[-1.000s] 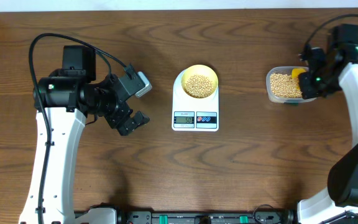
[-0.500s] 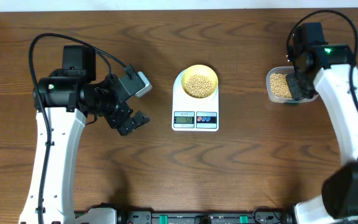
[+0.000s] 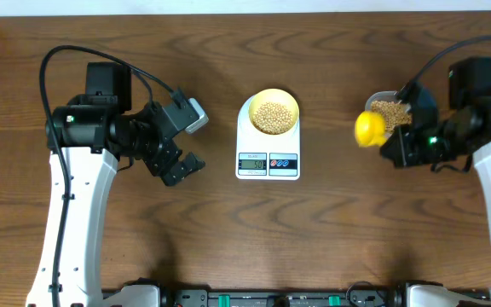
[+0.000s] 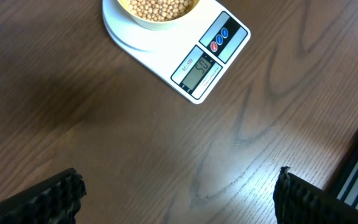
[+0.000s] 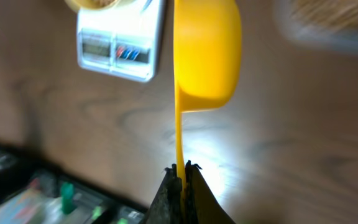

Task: Scoop item into bowl and weigh 50g on scale
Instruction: 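Lower the scoop onto the table in front of the tub and release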

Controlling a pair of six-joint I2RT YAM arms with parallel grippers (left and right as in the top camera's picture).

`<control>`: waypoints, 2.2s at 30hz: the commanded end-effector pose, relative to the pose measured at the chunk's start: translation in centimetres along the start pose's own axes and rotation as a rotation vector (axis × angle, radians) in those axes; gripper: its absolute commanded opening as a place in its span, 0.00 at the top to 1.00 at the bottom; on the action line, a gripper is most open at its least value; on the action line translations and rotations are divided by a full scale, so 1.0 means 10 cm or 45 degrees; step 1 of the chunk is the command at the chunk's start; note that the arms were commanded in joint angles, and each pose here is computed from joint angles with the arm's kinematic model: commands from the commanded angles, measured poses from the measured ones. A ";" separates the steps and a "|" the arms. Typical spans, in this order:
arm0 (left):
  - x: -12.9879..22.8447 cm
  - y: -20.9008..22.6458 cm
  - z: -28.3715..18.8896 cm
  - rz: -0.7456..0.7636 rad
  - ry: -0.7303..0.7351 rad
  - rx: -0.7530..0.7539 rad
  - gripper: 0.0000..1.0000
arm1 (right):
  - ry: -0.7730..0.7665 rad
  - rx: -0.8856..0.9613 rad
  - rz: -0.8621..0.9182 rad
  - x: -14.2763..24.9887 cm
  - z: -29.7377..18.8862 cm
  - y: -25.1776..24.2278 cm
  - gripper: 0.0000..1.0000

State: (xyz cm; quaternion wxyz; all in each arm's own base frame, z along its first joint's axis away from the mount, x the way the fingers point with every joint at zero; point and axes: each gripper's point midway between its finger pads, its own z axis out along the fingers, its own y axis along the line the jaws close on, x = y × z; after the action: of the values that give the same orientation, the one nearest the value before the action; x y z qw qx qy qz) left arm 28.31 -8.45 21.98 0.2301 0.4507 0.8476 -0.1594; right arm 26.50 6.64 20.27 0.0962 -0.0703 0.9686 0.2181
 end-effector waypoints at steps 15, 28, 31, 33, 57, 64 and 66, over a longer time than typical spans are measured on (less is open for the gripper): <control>0.02 -0.03 0.02 -0.021 0.008 0.015 0.01 | 0.275 -0.307 0.473 0.97 1.29 -0.13 0.99; 0.02 -0.02 0.02 -0.021 0.008 0.015 0.01 | 0.357 -0.285 0.640 1.23 1.40 -0.17 0.22; 0.02 -0.02 0.02 -0.021 0.008 0.015 0.01 | 0.346 -0.239 0.667 1.21 1.42 -0.23 0.01; 0.02 -0.03 0.02 -0.021 0.008 0.015 0.01 | 0.344 -0.165 0.743 1.22 1.44 -0.31 0.01; 0.02 -0.02 0.02 -0.021 0.008 0.015 0.01 | 0.315 0.235 0.724 1.31 1.44 -0.84 0.01; 0.02 -0.02 0.02 -0.021 0.008 0.015 0.01 | 0.273 0.240 0.708 1.24 1.45 -0.87 0.01; 0.02 -0.02 0.02 -0.021 0.008 0.015 0.01 | 0.269 0.239 0.706 1.23 1.45 -0.87 0.01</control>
State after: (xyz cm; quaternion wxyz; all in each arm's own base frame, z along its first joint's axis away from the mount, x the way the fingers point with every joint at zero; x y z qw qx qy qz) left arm 28.29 -8.45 21.95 0.2296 0.4507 0.8478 -0.1597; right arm 18.21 4.32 1.22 -0.0656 0.1764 0.9719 0.1413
